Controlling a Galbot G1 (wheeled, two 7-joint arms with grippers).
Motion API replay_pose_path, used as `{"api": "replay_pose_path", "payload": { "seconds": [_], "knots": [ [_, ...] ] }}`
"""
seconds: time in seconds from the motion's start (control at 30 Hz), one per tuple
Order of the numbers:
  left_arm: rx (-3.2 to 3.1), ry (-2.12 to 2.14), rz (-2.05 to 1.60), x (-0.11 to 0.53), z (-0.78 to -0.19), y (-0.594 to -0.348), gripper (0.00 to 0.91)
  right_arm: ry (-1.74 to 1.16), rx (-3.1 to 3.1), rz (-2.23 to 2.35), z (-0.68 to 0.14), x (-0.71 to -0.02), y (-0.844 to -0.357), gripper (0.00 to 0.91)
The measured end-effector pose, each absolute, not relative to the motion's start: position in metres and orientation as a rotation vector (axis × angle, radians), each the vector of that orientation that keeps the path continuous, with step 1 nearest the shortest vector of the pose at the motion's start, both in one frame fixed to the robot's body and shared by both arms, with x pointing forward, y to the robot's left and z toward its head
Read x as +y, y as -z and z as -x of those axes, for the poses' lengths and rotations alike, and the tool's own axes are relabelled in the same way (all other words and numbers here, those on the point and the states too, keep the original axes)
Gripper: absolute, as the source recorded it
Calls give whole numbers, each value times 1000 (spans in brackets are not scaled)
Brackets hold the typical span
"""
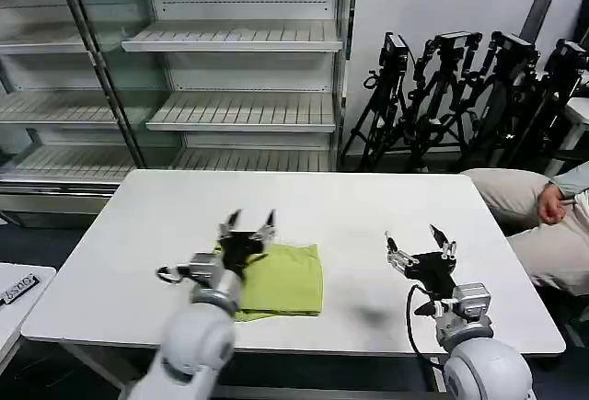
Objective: Fold and organize the clothes.
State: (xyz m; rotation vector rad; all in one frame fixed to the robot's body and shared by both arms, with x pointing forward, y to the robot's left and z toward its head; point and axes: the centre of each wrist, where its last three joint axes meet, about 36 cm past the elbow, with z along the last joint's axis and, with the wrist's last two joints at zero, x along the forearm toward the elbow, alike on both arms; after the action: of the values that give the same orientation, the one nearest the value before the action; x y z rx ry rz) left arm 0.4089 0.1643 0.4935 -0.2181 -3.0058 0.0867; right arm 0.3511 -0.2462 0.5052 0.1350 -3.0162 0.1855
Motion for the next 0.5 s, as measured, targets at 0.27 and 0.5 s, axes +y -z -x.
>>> {"api": "replay_pose_path", "payload": {
  "seconds": [0.27,0.5],
  "knots": [
    [-3068,211,142,264,-422,-470,907,-203,-3036,-144,-365,-242,-491,907],
    [-3092,352,139,308,-429,-459,907,-256,-3050,-136,-373,-242,-479,907]
  ]
}}
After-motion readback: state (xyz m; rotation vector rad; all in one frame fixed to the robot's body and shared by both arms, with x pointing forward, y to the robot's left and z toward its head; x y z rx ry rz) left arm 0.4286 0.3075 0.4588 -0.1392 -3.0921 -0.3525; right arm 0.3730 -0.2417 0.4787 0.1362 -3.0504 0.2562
